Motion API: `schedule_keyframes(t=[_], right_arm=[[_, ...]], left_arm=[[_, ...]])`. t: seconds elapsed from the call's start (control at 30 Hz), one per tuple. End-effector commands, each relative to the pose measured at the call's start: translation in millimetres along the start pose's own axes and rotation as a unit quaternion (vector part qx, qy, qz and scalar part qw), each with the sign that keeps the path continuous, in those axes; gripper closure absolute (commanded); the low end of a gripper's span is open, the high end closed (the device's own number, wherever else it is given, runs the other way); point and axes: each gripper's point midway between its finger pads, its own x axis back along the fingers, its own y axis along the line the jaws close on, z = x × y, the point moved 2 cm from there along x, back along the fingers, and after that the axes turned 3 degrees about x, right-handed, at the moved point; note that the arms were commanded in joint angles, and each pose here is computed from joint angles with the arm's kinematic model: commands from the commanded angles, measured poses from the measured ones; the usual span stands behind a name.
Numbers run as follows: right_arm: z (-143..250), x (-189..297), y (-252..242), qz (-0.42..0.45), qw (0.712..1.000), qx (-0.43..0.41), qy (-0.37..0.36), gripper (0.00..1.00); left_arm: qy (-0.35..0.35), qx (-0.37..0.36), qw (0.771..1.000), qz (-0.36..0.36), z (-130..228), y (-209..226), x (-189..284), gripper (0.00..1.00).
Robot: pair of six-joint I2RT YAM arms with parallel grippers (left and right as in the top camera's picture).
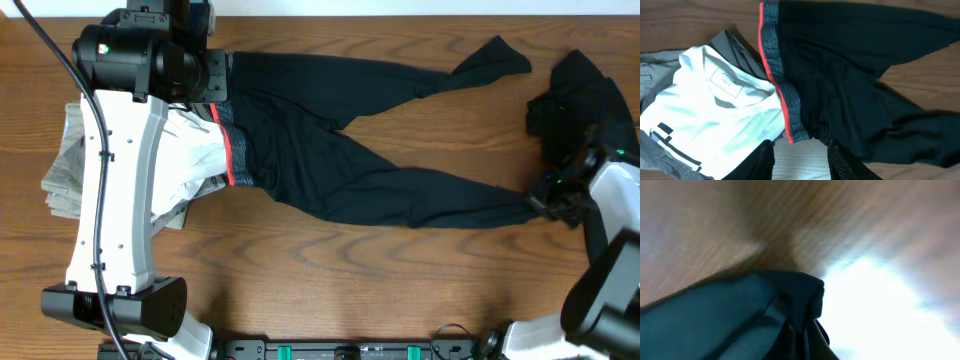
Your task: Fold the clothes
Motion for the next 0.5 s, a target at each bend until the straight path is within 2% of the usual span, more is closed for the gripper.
schedule_keyframes(t=[0.0, 0.1, 0.17, 0.23, 0.3, 0.4, 0.47], right_arm=[[-20, 35, -30, 0.089, 0.993, -0.012, -0.075, 0.94], [-27, 48, -45, 0.138, 0.983, -0.043, -0.113, 0.93], [-30, 49, -45, 0.139, 0.982, -0.045, -0.12, 0.91], [-30, 48, -45, 0.139, 0.982, -0.045, -0.119, 0.76], [-31, 47, -45, 0.139, 0.982, -0.045, -0.12, 0.66], [-33, 48, -45, 0.137, 0.982, -0.046, -0.124, 0.62], [-33, 46, -43, 0.129, 0.983, -0.046, -0.123, 0.59]], left_arm=[[-0.007, 0.002, 1.0, 0.002, -1, -1, 5, 0.62], [-0.007, 0.001, 1.0, 0.002, -1, -1, 5, 0.62], [-0.007, 0.001, 1.0, 0.002, -1, -1, 5, 0.61], [-0.007, 0.001, 1.0, 0.002, -1, -1, 5, 0.61], [-0.007, 0.001, 1.0, 0.002, -1, -1, 5, 0.61], [-0.007, 0.001, 1.0, 0.002, -1, -1, 5, 0.6], [-0.007, 0.001, 1.0, 0.002, -1, -1, 5, 0.56]])
